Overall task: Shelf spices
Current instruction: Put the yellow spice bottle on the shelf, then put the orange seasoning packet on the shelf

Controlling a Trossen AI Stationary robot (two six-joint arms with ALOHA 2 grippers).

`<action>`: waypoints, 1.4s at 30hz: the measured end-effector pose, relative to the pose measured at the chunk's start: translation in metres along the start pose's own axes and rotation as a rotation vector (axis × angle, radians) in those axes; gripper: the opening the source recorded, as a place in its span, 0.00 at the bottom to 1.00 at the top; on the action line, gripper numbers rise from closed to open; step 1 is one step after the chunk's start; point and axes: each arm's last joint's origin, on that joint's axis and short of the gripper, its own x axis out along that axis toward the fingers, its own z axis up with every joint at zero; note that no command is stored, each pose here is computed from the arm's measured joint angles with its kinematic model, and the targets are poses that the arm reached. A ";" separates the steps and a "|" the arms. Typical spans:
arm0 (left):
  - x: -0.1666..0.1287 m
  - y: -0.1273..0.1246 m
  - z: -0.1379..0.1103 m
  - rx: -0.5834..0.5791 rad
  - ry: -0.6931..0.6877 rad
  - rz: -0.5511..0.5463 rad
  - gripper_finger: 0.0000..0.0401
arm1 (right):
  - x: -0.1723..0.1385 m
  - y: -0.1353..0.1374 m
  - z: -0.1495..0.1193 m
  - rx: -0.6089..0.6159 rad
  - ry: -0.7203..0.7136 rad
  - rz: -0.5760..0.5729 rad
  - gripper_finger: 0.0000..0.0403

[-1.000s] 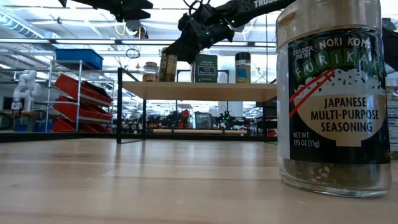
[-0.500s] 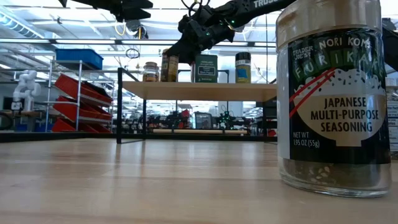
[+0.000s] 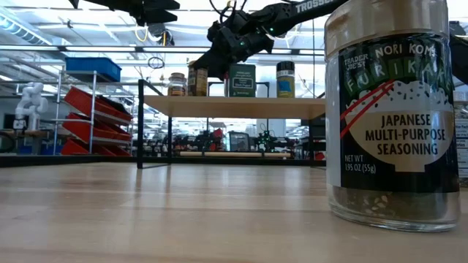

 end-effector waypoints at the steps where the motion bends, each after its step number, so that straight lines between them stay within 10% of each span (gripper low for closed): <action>1: 0.000 0.000 0.000 0.000 0.000 0.000 0.90 | 0.001 -0.001 -0.001 -0.001 0.001 0.002 0.58; 27: 0.000 -0.001 -0.002 -0.007 0.024 -0.006 0.90 | 0.001 0.000 -0.001 -0.013 0.009 -0.012 0.71; 42: 0.000 -0.001 -0.003 0.008 0.028 -0.006 0.90 | -0.065 0.044 0.040 -0.048 -0.018 -0.002 0.76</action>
